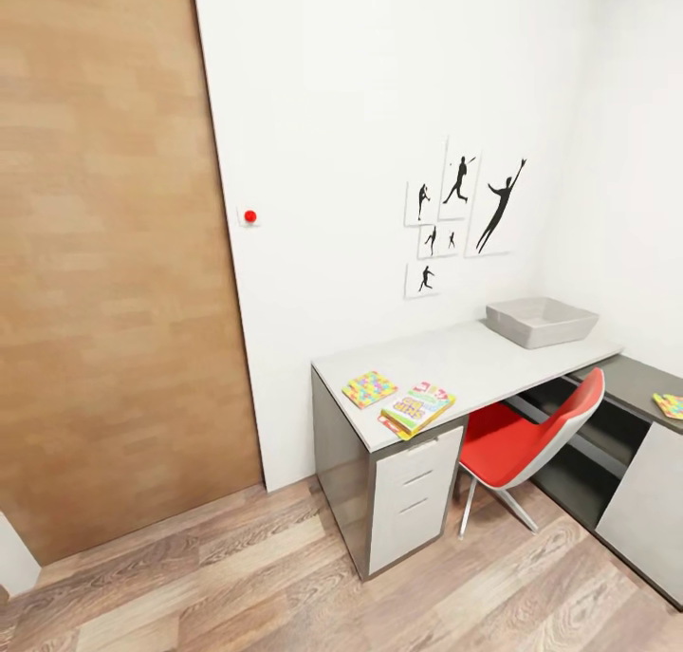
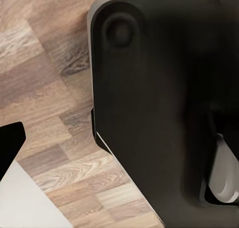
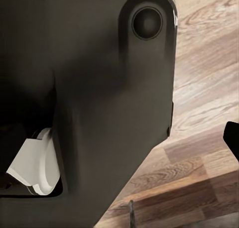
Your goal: Put all the toys in the child's room - the three board games (two on the bed and one on the table), the two jigsaw puzzles on the table, and the tennis ball on the table - inside the toy box on the table in the child's room.
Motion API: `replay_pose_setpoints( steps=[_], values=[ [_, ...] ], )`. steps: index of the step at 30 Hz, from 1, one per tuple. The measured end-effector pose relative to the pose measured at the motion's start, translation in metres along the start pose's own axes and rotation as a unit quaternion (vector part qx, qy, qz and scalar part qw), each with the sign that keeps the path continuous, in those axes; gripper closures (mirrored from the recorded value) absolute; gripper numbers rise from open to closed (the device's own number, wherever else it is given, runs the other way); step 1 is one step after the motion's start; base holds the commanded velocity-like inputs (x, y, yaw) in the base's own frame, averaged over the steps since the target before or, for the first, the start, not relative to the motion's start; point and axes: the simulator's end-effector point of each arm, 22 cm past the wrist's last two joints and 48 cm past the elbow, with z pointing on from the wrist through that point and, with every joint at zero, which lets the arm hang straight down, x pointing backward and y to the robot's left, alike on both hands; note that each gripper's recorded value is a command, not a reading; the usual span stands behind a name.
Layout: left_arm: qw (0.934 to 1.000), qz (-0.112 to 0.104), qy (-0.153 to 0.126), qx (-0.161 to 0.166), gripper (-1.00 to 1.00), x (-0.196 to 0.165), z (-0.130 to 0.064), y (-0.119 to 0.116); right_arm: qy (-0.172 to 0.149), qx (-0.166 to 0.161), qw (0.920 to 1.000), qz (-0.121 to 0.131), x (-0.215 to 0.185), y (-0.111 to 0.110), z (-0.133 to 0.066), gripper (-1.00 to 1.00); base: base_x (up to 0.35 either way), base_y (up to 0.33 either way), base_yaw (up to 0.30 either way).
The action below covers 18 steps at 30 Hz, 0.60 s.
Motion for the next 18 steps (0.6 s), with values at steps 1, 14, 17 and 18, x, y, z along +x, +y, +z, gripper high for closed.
replay_pose_setpoints(
  steps=[1, 14, 17, 18],
  values=[
    [1.0, 0.0, 0.0, 0.0, -1.0, 0.0, -0.001, 0.0, 0.0, 0.0, 1.0, 0.0, 0.0, 0.0, -0.001, -1.0, 0.0, 0.0, 0.0],
    [1.0, 0.0, 0.0, 0.0, -1.0, 0.004, -0.014, 0.001, 0.001, 0.002, 1.0, 0.001, 0.005, -0.003, -0.014, -1.0, 0.0, 0.0, -0.165],
    [1.0, 0.0, 0.0, 0.0, -1.0, 0.005, -0.017, 0.001, 0.001, 0.003, 1.0, 0.001, 0.006, -0.004, -0.017, -1.0, 0.0, 0.0, -0.269],
    [1.0, 0.0, 0.0, 0.0, -1.0, 0.005, -0.018, 0.001, 0.001, 0.003, 1.0, 0.001, 0.006, -0.005, -0.018, -1.0, 0.0, 0.0, -0.273]
  ],
)
